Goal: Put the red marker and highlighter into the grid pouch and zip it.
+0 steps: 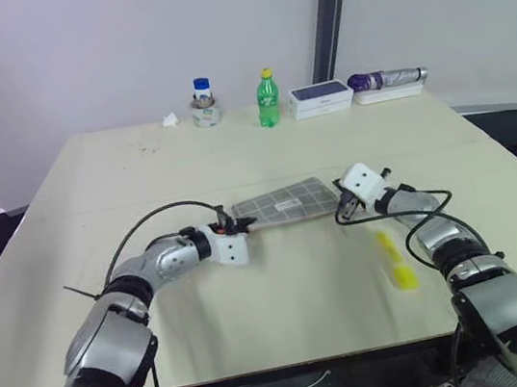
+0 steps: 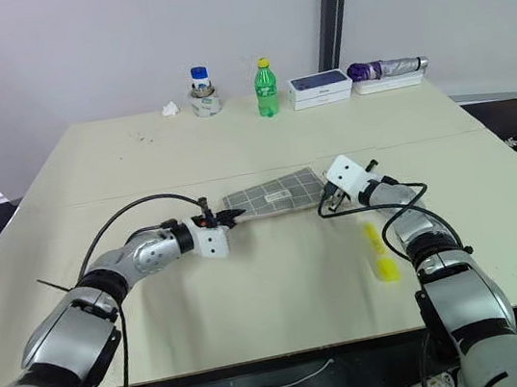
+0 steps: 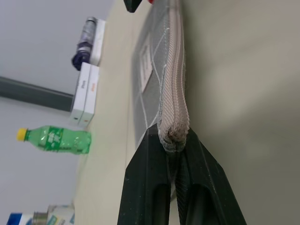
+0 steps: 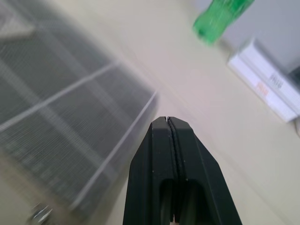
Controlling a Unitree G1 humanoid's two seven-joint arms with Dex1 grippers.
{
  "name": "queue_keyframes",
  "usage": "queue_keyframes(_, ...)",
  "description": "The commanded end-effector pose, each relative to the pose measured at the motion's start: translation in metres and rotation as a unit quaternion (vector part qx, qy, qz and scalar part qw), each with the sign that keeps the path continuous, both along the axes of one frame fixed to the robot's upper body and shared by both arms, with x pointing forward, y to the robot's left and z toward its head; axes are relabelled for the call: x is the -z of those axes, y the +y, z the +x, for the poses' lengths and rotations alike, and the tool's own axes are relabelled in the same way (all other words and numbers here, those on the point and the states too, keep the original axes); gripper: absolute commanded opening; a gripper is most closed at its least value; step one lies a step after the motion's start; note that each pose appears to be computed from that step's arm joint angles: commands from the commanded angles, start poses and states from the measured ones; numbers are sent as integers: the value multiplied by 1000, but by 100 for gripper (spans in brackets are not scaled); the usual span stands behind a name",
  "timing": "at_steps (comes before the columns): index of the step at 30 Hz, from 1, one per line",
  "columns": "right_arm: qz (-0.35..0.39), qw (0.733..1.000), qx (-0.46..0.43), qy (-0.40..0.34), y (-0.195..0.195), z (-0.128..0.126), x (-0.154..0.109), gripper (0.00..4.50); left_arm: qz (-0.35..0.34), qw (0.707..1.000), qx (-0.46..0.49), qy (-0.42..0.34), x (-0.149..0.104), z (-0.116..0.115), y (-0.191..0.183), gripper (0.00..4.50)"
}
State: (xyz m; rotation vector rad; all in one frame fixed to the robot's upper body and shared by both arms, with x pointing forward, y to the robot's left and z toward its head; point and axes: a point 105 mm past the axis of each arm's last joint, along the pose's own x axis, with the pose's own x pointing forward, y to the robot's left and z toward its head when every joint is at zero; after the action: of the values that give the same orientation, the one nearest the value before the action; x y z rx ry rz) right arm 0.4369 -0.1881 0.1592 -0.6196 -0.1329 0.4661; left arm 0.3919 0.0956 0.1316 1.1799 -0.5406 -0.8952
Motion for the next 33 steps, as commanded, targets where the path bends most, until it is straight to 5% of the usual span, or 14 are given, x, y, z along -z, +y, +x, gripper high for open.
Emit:
queue_keyframes(1,102,993,-39,-35,2,-16,-34,52,-68,997,-12,-26,-26,-6,19,0)
queue_keyframes(9,118,985,-123,19,27,-64,-28,434,-106,992,-69,-23,-24,-37,44,0)
queue_keyframes(14,86,981,-150,84,49,-92,9,443,-128,986,-109,-3,-21,-49,45,0)
queue_keyframes(21,45,988,-119,92,49,-76,30,443,-155,980,-128,-1,-31,-57,46,0)
queue_keyframes(25,110,988,-69,82,41,-57,23,443,-154,979,-132,0,-32,-59,48,0)
queue_keyframes(33,214,963,-109,118,64,-58,16,443,-150,980,-132,-4,-34,-63,49,0)
